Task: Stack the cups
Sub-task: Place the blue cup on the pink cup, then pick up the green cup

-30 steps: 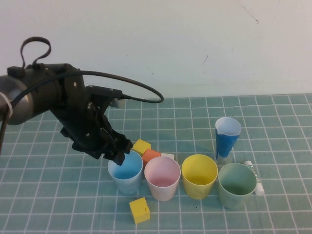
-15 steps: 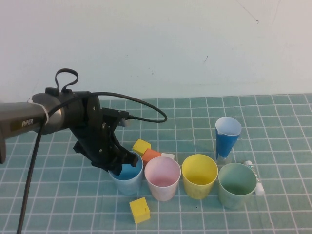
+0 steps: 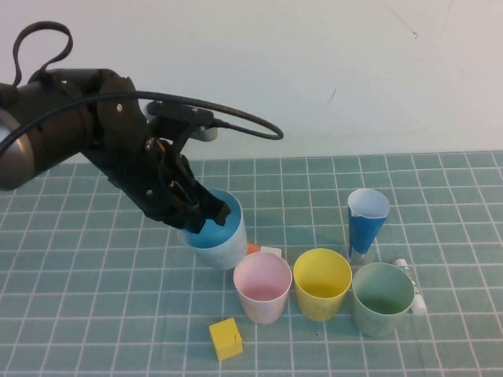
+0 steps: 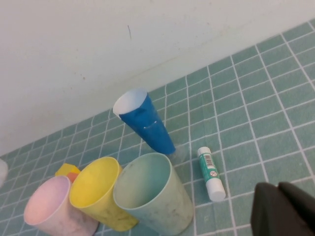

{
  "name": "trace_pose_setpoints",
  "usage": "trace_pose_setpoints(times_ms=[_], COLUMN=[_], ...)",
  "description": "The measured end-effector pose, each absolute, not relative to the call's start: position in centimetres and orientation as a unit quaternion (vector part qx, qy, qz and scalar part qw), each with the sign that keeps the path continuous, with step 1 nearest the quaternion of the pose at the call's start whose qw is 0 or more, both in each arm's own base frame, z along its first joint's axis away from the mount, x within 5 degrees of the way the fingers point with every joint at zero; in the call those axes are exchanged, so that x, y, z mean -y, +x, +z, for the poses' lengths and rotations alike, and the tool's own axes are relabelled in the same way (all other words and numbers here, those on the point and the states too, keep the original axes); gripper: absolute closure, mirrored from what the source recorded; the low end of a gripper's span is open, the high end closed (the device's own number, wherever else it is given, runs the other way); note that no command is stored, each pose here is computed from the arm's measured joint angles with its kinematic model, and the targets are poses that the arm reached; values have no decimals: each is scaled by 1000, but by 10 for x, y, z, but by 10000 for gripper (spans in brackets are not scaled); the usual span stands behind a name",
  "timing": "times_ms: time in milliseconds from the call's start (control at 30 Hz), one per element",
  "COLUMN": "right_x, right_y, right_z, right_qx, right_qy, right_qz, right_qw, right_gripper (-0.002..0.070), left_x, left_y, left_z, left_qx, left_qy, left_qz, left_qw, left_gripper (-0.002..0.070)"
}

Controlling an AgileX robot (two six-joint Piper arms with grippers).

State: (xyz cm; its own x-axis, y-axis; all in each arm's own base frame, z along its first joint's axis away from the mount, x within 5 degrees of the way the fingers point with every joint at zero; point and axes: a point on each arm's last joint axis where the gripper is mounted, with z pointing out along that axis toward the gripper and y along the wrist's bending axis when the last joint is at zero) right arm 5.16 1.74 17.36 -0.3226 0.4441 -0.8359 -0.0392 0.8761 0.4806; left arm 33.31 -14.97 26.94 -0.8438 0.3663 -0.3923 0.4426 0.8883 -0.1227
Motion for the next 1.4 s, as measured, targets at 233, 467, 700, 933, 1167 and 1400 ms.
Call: trace_pose_setpoints(times_ms=[233,467,700,933,1167,1400], right_x=[-17,-17,-17,-17,-21,-23], right_y=[52,52,52,52,46,65], right_z=[174,174,174,175,217,278], right_qx=[-785,-785,-785,-781,-771,-820], right_qy=[127,127,126,127,38,-71], right_qz=[212,211,211,213,175,104], right_qw=[568,568,568,573,611,558], right_gripper=[679,678,679,679,679,679], left_x=[186,200,204,204,190,167], left_y=[320,336,347,353,343,304], left_z=[271,242,213,215,262,304], left_qx=[-937,-942,-953,-956,-947,-932], left_qy=[268,260,250,234,232,227], left_qz=[-110,-103,-83,-76,-46,-56], left_qw=[193,185,151,159,217,277], left_gripper=[662,662,606,422,526,664])
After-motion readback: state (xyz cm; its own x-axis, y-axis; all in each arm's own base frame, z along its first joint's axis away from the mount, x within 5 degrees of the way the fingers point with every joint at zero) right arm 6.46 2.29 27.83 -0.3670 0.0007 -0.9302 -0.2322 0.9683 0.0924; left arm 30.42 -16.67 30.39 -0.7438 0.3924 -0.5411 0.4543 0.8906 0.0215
